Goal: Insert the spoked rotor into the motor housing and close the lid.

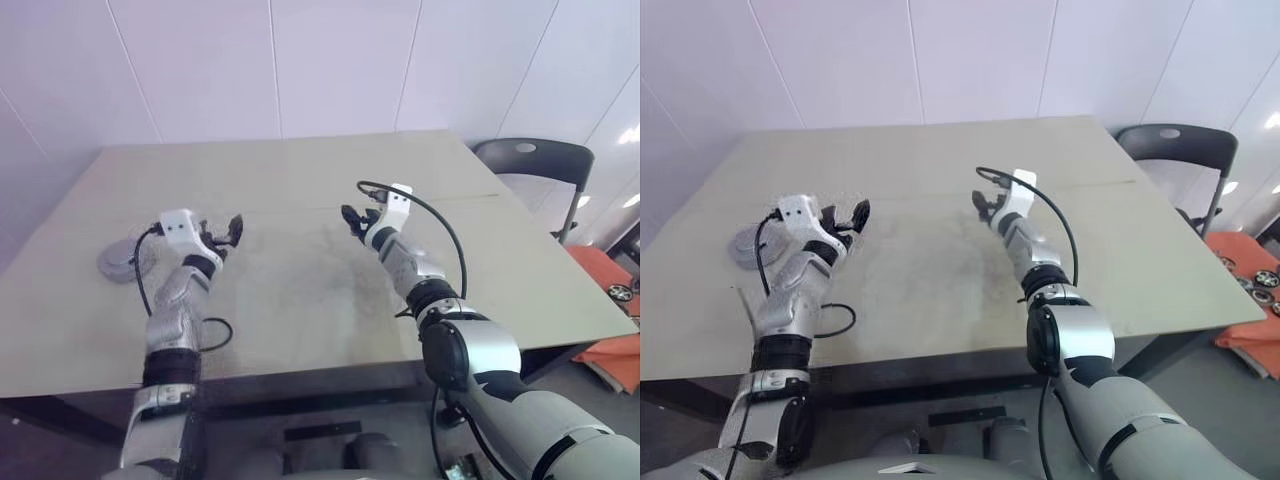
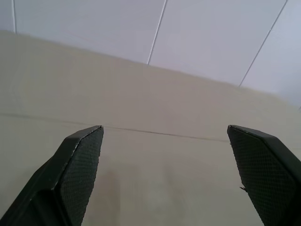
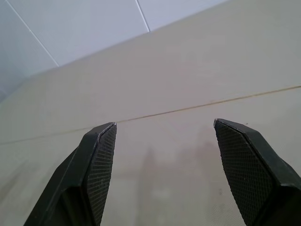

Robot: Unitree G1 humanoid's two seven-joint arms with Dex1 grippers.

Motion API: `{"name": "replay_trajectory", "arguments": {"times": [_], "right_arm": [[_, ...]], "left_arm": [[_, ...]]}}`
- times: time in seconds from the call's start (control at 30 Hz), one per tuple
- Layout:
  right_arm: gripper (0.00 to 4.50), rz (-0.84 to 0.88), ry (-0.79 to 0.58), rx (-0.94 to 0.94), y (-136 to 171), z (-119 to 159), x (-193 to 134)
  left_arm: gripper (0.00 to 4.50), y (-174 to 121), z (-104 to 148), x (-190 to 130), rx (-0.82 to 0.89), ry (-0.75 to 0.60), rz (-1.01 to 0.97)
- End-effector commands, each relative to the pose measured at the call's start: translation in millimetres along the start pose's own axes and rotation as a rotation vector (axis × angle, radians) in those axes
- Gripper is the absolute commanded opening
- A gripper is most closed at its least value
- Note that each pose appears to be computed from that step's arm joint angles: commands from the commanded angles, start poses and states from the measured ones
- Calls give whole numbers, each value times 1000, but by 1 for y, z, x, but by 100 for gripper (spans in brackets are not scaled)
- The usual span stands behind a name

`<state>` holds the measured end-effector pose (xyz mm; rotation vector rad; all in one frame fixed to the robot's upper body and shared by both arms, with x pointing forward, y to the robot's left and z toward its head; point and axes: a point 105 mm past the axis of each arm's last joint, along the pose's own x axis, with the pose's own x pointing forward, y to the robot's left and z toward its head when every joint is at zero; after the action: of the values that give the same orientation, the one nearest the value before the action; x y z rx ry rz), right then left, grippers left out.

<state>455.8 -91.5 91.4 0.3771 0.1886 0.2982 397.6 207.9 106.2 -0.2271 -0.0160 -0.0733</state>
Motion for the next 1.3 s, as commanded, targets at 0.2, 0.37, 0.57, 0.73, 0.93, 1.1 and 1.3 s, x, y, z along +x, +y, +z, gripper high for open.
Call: {"name": "replay_trajectory", "arguments": {"times": [0.2, 0.37, 0.57, 0.73, 0.93, 1.1, 1.3], "right_arm": [[346, 15, -78, -19, 16, 19, 5], [346, 21, -70, 6, 20, 11, 5], [346, 60, -86, 34, 31, 12, 7], [346, 103, -75, 56, 44, 8, 9], [346, 168, -85, 84, 63, 9, 11], [346, 197, -73, 97, 75, 4, 12], [346, 221, -63, 113, 90, -1, 14]], "left_arm": [[448, -2, 38, 9, -1, -61, 15], [448, -5, 51, 4, -134, -121, 15], [448, -9, 46, -8, -181, -135, 9], [448, -9, 46, -19, -193, -147, 14], [448, 6, 51, -34, -200, -176, 84], [448, 14, 51, -46, -196, -182, 130], [448, 21, 57, -59, -181, -196, 159]]}}
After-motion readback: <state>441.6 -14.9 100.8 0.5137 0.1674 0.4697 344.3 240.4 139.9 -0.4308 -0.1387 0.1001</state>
